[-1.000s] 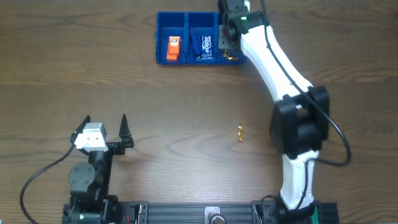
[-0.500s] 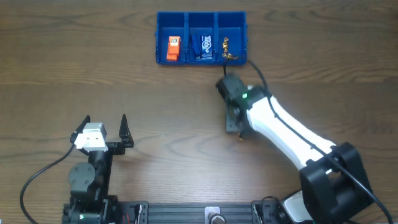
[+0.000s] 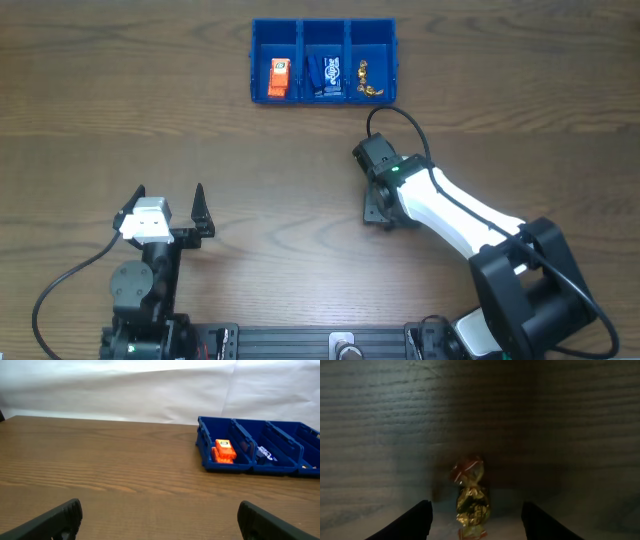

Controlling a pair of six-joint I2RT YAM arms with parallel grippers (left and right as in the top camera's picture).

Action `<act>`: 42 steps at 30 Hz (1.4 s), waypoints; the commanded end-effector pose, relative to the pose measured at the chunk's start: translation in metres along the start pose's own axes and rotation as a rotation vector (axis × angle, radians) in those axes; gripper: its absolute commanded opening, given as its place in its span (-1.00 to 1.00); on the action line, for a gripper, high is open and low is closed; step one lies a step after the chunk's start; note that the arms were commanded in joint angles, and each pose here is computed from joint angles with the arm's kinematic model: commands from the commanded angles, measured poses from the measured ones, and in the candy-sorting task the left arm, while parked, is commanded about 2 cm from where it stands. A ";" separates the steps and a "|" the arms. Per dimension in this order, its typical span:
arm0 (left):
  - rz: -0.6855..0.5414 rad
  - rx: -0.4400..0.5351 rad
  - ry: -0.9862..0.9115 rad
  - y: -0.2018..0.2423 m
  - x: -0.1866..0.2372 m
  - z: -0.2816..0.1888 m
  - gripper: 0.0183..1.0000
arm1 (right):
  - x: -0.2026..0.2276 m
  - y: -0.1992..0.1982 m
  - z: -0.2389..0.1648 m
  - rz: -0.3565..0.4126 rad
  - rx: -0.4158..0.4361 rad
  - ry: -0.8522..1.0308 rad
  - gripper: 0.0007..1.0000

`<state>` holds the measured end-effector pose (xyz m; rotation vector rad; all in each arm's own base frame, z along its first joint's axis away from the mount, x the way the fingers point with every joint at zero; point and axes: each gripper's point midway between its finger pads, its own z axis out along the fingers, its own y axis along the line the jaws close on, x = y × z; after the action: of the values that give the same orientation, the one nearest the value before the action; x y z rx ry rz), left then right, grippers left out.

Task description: Sort Candies Into Trays

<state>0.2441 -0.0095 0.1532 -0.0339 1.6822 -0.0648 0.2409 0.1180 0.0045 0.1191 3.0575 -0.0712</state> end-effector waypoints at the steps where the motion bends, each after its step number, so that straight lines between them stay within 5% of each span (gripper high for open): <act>1: 0.010 -0.005 0.052 0.001 0.018 0.001 1.00 | -0.001 -0.002 0.009 0.011 0.013 0.008 0.20; 4: 0.010 -0.005 0.053 0.001 0.019 0.001 1.00 | -0.002 0.000 0.015 0.011 0.016 0.012 0.16; 12: 0.010 -0.005 0.053 0.001 0.019 0.001 1.00 | 0.001 -0.002 0.018 0.010 0.025 0.028 -0.58; 22: 0.010 -0.005 0.052 0.001 0.018 0.001 1.00 | -0.006 0.001 0.006 0.016 0.007 0.000 -0.71; 27: 0.010 -0.005 0.052 0.001 0.018 0.001 1.00 | -0.053 0.018 -0.080 -0.019 -0.087 -0.207 -0.71; 34: 0.010 -0.005 0.053 0.001 0.019 0.001 1.00 | -0.177 0.005 -0.193 0.028 -0.071 -0.486 -0.72; 38: 0.010 -0.005 0.052 0.001 0.018 0.001 1.00 | -0.245 0.013 -0.189 -0.005 -0.066 -0.575 -0.71; 42: 0.010 -0.005 0.053 0.001 0.019 0.001 0.99 | -0.282 0.028 -0.143 -0.009 -0.060 -0.590 -0.69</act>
<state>0.2441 -0.0094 0.1531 -0.0342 1.6826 -0.0644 0.4901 0.1277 0.2097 0.1241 2.4334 0.0473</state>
